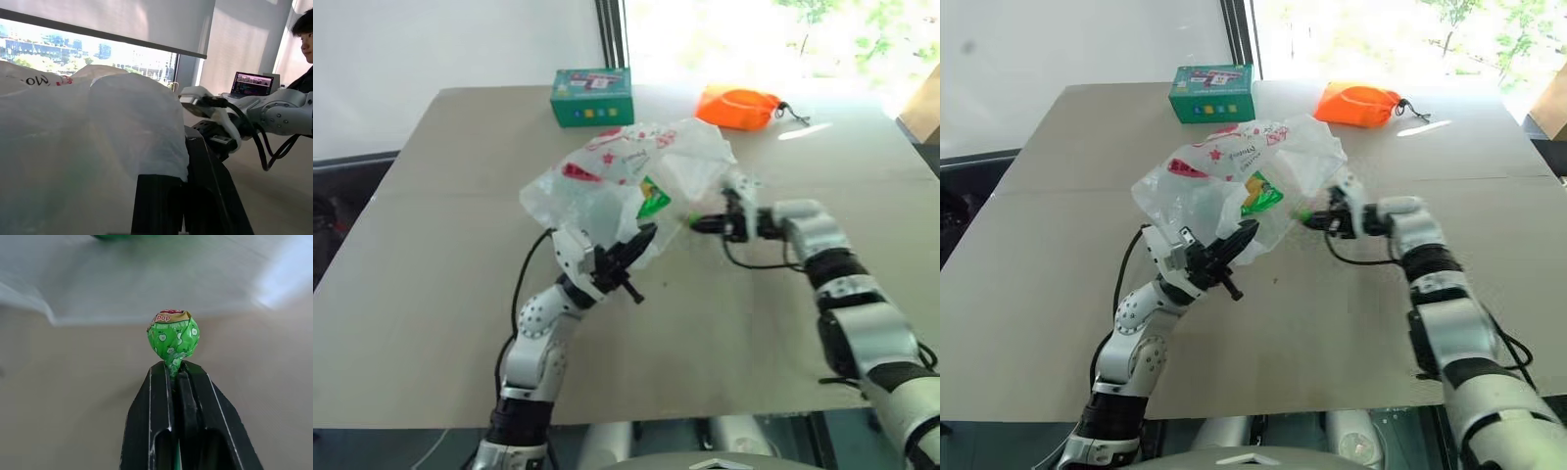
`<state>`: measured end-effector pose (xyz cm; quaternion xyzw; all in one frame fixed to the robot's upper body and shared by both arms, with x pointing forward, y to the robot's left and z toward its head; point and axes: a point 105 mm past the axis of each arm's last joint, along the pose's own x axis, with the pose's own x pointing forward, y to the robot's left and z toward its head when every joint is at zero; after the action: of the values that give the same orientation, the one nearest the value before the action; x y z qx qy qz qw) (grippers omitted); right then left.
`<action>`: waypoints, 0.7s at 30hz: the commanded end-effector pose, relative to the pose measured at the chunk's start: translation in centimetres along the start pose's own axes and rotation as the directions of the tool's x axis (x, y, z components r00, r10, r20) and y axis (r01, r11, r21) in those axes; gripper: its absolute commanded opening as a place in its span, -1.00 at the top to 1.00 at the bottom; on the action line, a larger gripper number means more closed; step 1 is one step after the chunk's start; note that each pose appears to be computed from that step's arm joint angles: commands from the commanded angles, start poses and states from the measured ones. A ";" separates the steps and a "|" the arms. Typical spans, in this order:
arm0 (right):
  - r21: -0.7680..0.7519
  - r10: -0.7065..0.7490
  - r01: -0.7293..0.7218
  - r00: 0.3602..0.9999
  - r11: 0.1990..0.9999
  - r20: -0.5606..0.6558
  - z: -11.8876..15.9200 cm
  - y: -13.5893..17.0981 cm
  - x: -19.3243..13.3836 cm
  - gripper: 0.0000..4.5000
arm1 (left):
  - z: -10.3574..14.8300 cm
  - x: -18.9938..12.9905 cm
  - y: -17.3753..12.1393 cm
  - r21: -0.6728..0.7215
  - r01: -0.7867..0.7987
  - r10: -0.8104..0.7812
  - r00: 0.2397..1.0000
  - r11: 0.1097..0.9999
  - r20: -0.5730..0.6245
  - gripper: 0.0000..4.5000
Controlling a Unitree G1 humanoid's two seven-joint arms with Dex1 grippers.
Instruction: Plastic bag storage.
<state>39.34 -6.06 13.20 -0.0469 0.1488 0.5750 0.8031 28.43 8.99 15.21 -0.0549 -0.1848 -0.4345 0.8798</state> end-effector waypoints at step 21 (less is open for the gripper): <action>-0.289 -0.218 0.258 0.962 0.922 0.164 4.8 -0.6 -1.7 -0.48 | 0.2 0.3 -1.0 -0.001 -0.021 0.021 0.999 1.000 0.040 1.00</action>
<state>41.00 -7.46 14.66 -0.1217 0.0726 0.4695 0.8715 28.16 8.43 14.48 -0.0703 -0.1800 -0.4213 0.8861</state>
